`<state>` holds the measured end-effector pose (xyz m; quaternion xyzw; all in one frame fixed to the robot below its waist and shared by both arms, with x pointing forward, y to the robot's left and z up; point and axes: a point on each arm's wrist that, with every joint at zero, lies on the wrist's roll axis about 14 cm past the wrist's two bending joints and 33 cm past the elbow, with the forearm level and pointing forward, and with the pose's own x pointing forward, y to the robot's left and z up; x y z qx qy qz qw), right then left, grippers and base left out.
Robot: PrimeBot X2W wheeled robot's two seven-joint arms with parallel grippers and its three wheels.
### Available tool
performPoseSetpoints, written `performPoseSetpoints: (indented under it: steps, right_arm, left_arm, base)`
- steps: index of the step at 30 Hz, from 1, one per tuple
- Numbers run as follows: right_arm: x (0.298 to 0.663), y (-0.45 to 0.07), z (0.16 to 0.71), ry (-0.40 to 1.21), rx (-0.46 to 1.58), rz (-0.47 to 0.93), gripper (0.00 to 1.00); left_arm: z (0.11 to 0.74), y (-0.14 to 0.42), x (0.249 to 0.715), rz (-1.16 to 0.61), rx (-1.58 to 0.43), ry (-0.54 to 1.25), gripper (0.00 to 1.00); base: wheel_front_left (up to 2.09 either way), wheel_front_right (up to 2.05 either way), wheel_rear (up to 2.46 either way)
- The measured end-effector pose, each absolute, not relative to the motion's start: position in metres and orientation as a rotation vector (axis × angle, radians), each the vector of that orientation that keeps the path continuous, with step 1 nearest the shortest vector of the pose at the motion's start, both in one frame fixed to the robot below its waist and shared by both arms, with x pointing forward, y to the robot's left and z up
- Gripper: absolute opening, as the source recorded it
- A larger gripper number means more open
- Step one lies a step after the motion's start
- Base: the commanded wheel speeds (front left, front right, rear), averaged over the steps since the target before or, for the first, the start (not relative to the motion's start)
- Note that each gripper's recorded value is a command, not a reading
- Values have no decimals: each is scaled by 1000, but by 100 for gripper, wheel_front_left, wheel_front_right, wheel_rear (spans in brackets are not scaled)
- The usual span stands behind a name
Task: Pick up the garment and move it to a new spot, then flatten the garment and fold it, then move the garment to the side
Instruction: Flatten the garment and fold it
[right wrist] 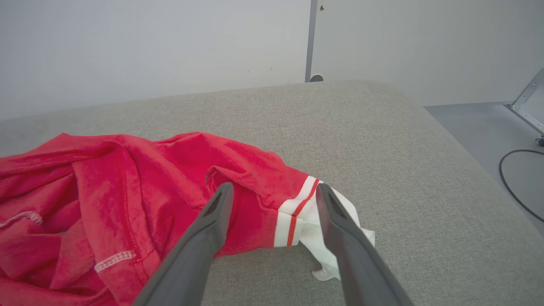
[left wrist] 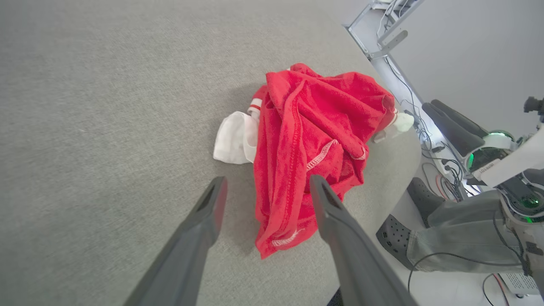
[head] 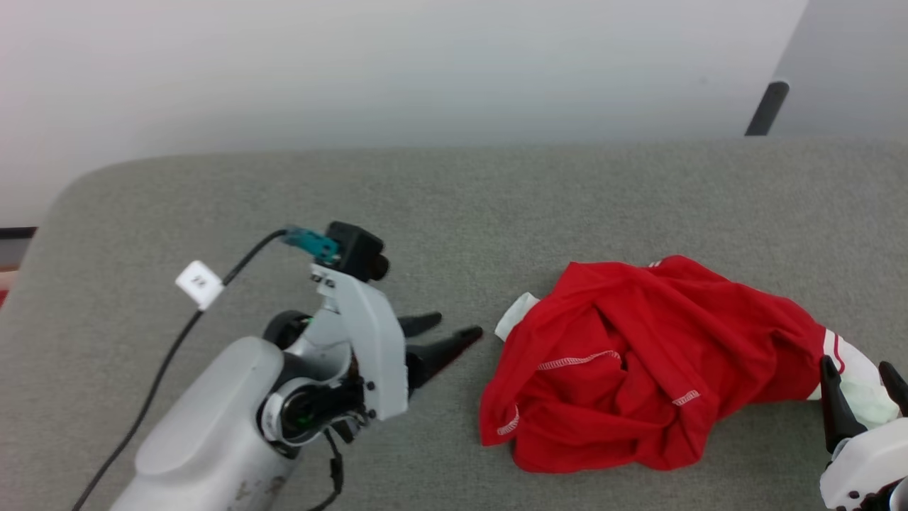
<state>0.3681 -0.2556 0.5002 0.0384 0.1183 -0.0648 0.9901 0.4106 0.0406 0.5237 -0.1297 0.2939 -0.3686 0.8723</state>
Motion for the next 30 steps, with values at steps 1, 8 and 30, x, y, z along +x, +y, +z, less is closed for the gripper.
performPoseSetpoints:
  steps: [1,8,30]
  right_arm:
    - [369,-256,499,238,80,-134,100]
    - [372,-261,487,257,96,-154,100]
    - [369,-272,462,297,131,-205,100]
  left_arm:
    - [521,36,408,-788,-272,641,100]
    - [508,14,409,-852,-242,738,100]
    - [442,-16,399,-885,-253,985,0]
  base:
    - [0,0,0]
    - [0,0,0]
    - [0,0,0]
